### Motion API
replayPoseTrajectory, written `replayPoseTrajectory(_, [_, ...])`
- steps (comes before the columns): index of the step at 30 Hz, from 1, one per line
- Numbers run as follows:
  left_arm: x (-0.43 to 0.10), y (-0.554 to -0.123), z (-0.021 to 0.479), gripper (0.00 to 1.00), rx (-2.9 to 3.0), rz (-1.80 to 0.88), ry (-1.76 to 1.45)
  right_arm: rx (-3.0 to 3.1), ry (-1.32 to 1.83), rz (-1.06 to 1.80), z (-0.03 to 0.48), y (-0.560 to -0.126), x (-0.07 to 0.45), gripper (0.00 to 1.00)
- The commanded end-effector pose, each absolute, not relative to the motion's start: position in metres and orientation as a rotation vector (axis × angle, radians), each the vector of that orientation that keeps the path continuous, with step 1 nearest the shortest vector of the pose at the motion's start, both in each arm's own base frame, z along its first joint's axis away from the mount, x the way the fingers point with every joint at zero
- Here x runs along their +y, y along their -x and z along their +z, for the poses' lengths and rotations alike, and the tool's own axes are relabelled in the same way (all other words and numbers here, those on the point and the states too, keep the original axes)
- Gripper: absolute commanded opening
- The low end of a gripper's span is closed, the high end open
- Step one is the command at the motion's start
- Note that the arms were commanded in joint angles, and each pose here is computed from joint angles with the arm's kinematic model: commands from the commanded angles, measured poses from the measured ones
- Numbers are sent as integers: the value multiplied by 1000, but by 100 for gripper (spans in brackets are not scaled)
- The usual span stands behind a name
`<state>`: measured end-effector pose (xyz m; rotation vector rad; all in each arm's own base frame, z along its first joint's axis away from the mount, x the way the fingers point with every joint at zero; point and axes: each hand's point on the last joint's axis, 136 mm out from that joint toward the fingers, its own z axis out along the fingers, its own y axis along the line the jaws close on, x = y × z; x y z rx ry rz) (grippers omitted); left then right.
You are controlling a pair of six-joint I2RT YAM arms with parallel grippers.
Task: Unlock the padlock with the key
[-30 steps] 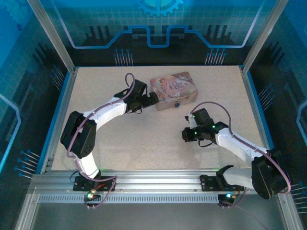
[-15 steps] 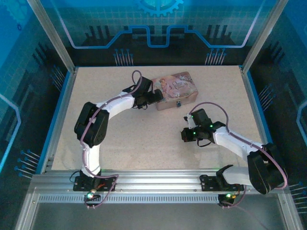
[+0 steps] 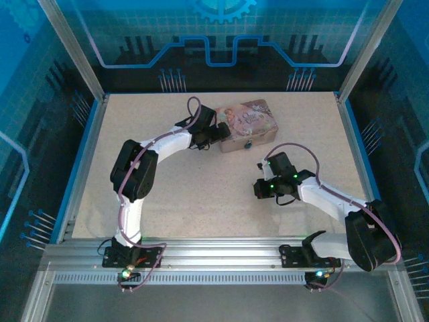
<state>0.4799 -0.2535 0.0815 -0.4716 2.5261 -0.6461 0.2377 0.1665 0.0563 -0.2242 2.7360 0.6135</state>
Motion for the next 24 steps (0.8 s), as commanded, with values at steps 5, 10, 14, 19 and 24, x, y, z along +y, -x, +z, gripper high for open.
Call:
replayPoseTrajectory(5, [-232,-448,37,90,2665,-507,453,2730,191,570,62,-238,153,2])
replayPoseTrajectory(10, [-221,-435,37,90,2675,-469,436,2727,175,565,64,-237,146,2])
replayPoseTrajectory(14, [-215,-426,40,90,2674,-456,429,2721,162,566,67,-237,141,2])
replayPoseTrajectory(19, [-207,-412,40,90,2678,-441,432,2718,145,562,69,-237,135,2])
replayPoseTrajectory(24, [-198,-398,41,90,2671,-428,441,2719,135,559,69,-236,131,2])
